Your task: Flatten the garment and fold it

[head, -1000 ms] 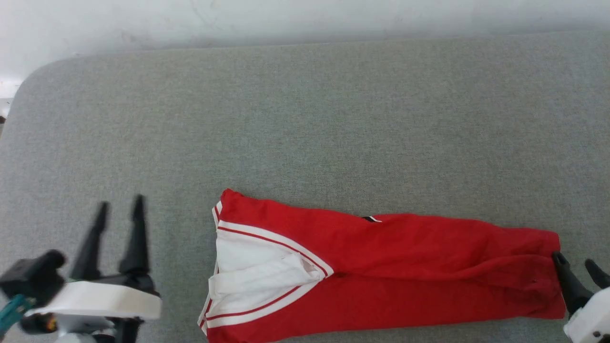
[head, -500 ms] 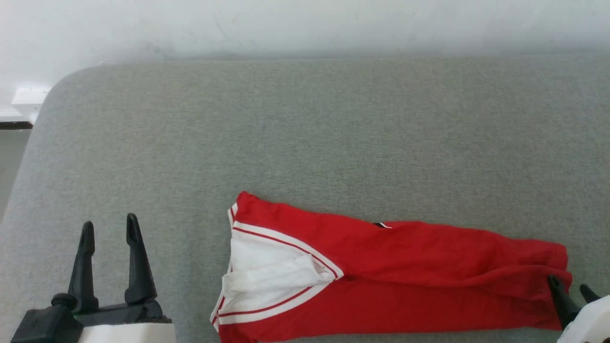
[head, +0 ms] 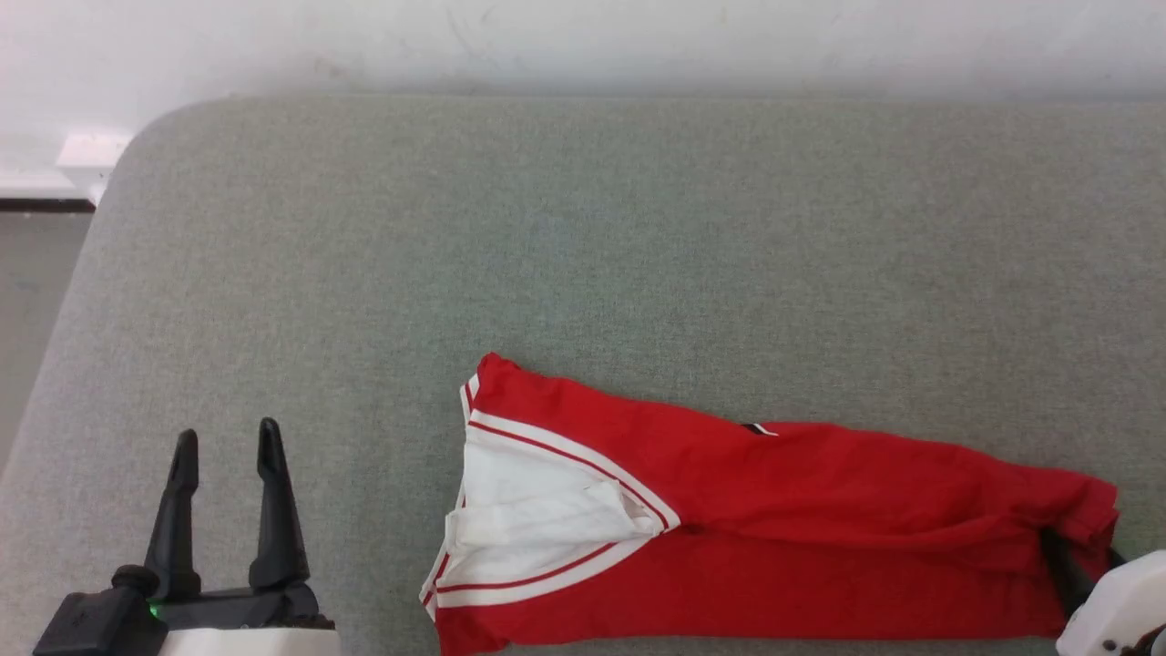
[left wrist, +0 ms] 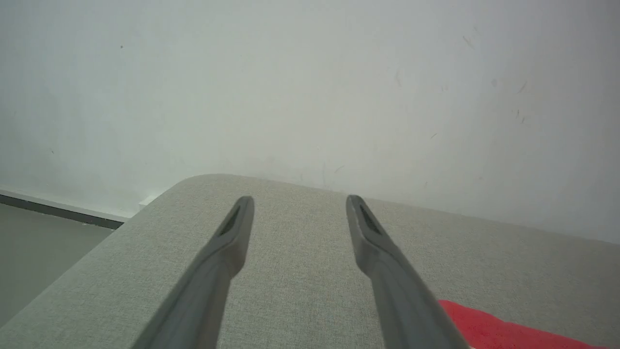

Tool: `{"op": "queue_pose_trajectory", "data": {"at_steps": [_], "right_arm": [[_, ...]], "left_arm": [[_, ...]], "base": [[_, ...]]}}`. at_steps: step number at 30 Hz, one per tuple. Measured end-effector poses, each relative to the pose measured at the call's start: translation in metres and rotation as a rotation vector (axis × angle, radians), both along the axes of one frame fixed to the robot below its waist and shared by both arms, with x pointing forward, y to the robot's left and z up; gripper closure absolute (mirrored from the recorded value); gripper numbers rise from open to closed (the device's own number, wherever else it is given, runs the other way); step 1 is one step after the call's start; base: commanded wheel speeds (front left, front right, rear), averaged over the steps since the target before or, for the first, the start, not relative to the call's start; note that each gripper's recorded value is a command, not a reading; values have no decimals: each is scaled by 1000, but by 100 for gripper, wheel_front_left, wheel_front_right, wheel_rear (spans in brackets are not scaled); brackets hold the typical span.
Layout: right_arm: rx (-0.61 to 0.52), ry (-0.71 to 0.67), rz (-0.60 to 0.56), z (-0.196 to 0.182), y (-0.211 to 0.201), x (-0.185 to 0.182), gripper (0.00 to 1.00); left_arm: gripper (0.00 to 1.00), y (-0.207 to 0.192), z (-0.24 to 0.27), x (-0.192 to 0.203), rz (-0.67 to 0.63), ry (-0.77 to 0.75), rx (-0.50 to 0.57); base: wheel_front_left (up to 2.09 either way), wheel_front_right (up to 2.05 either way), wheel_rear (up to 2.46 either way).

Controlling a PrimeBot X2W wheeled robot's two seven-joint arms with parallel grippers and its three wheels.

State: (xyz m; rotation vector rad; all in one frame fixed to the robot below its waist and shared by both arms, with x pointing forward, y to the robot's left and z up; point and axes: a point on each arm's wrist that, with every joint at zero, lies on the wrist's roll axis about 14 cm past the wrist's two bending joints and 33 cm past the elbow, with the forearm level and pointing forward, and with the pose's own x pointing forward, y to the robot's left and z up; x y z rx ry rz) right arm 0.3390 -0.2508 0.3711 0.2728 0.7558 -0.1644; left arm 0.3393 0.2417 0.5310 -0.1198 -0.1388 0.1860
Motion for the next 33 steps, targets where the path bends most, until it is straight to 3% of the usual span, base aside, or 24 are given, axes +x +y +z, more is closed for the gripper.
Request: {"op": "queue_pose_trajectory", "data": {"at_steps": [4, 7, 20, 33], "right_arm": [[-1, 23, 5, -5, -1, 6, 0], [3, 49, 5, -9, -2, 8, 100], [-24, 26, -13, 5, -12, 16, 100], [-262, -18, -134, 46, -104, 22, 100]], "left_arm": [[0, -2, -8, 4, -11, 23, -10], [0, -4, -13, 9, -21, 33, -16], [0, -16, -21, 23, -59, 41, -49], [0, -19, -22, 22, -76, 37, -56]], "base": [[0, 0, 0], [0, 0, 0], [0, 0, 0], [0, 0, 0]]}}
